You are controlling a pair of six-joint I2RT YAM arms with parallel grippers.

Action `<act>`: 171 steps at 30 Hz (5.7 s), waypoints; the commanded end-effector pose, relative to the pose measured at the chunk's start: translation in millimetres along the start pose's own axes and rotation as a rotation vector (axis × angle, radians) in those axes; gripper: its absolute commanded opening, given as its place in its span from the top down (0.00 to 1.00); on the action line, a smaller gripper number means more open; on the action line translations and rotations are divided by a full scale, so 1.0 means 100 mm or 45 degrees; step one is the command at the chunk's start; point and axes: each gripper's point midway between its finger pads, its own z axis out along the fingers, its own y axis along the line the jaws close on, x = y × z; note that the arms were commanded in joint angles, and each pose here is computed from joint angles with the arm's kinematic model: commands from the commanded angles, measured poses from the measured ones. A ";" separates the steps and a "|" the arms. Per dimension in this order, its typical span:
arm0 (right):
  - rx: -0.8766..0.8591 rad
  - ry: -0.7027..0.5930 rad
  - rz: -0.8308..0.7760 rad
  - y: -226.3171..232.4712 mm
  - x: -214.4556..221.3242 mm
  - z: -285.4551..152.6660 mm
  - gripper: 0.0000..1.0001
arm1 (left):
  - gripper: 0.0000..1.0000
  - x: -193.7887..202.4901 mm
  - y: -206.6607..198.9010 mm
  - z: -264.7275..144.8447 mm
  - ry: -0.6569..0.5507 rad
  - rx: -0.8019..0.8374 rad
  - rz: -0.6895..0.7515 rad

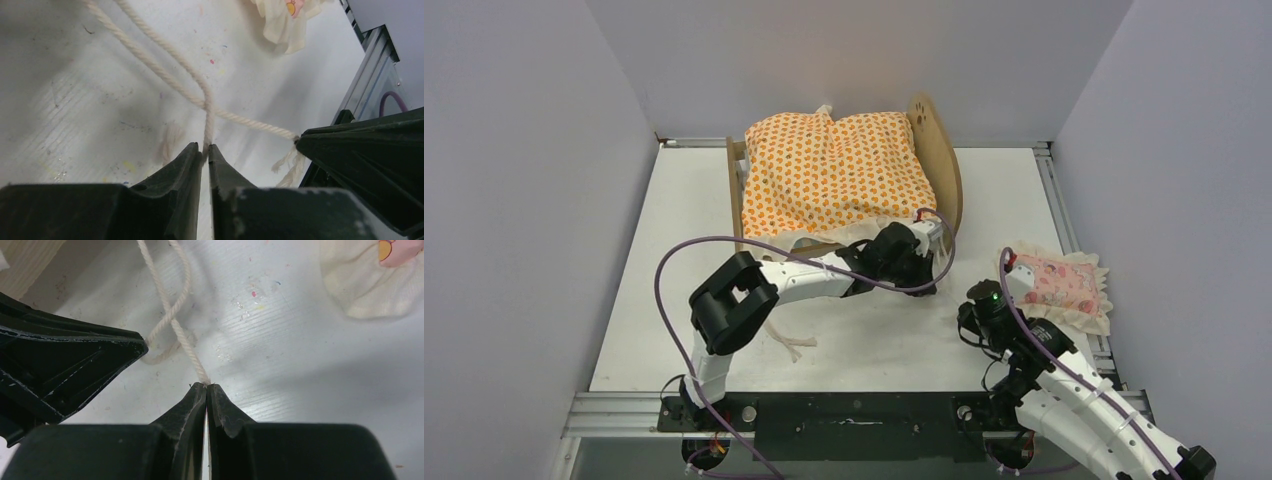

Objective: Set up the pet bed

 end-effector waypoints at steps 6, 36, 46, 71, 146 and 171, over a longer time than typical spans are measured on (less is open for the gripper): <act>-0.073 -0.052 -0.090 0.33 -0.27 -0.02 0.94 | 0.56 -0.38 -0.05 -0.31 -0.231 -0.037 -0.084; -0.092 0.058 -0.144 0.26 -0.08 0.00 0.95 | 0.58 -0.56 0.44 0.49 -0.440 -0.391 -0.538; -0.072 0.062 -0.185 0.27 -0.11 0.03 0.95 | 1.00 -0.54 0.36 0.56 -0.443 -0.293 -0.533; 0.012 0.099 0.031 0.64 -0.65 0.68 0.92 | 1.00 -0.67 0.14 0.03 -0.655 -0.049 -0.487; -0.110 0.475 1.079 0.27 -0.39 0.96 0.95 | 1.00 -0.32 -0.16 -0.03 -0.502 0.192 -0.159; -0.126 0.493 1.010 0.25 -0.39 1.04 0.95 | 1.00 -0.34 -0.26 0.03 -0.491 0.268 -0.159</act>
